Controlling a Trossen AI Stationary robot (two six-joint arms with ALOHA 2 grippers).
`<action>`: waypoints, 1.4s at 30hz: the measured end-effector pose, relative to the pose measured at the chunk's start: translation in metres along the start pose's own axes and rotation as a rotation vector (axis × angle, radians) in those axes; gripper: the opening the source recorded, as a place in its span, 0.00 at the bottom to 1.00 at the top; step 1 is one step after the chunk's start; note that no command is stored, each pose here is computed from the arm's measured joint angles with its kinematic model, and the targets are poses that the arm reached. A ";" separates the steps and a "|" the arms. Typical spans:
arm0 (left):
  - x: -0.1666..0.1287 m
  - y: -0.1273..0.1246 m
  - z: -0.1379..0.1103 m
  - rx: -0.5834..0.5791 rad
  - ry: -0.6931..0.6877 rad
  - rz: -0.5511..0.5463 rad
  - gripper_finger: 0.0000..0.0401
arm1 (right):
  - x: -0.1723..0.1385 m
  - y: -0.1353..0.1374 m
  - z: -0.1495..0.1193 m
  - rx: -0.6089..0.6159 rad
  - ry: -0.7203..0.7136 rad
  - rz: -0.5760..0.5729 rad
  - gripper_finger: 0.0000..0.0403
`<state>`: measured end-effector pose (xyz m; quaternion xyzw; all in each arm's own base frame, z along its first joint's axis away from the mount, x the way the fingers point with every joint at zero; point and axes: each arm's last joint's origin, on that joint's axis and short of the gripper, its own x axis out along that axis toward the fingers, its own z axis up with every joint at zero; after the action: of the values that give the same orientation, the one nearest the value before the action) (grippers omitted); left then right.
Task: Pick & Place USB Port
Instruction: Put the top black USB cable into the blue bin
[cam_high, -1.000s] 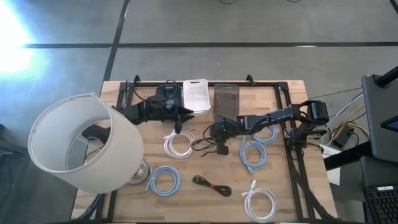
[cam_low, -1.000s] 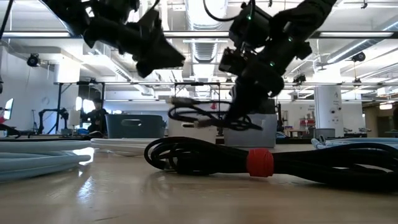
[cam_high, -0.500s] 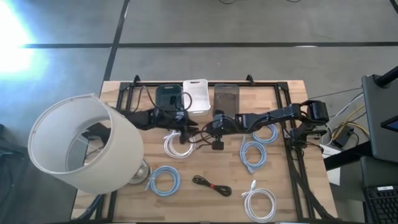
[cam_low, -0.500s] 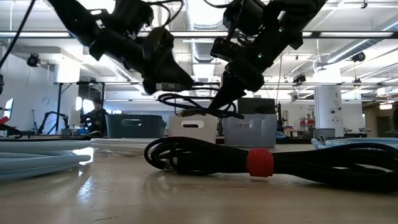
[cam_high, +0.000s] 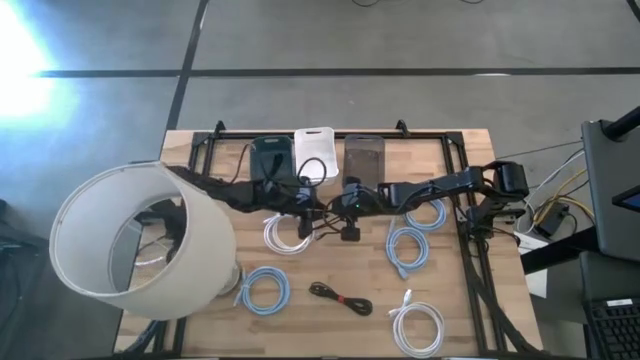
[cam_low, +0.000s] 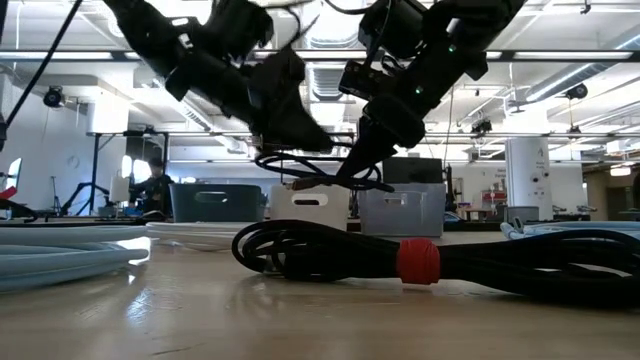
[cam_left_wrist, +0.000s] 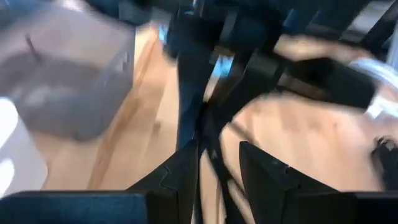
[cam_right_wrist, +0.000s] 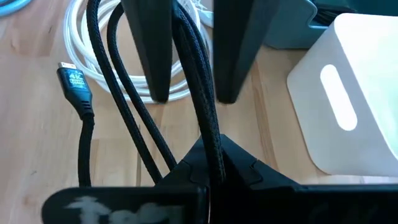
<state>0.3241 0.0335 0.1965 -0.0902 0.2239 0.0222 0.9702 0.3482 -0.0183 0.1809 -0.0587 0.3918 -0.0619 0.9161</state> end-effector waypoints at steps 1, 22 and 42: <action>0.002 0.001 -0.003 -0.006 0.021 0.012 0.30 | 0.000 0.000 0.000 0.000 0.001 0.000 0.03; 0.008 0.007 -0.020 0.048 0.120 0.124 0.18 | 0.000 0.001 0.000 -0.029 -0.005 0.048 0.03; 0.008 0.008 -0.020 0.057 0.120 0.144 0.04 | 0.000 0.001 0.000 0.003 0.003 0.039 0.21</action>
<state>0.3220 0.0373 0.1738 -0.0474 0.2882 0.0799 0.9531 0.3484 -0.0170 0.1806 -0.0495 0.3940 -0.0449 0.9167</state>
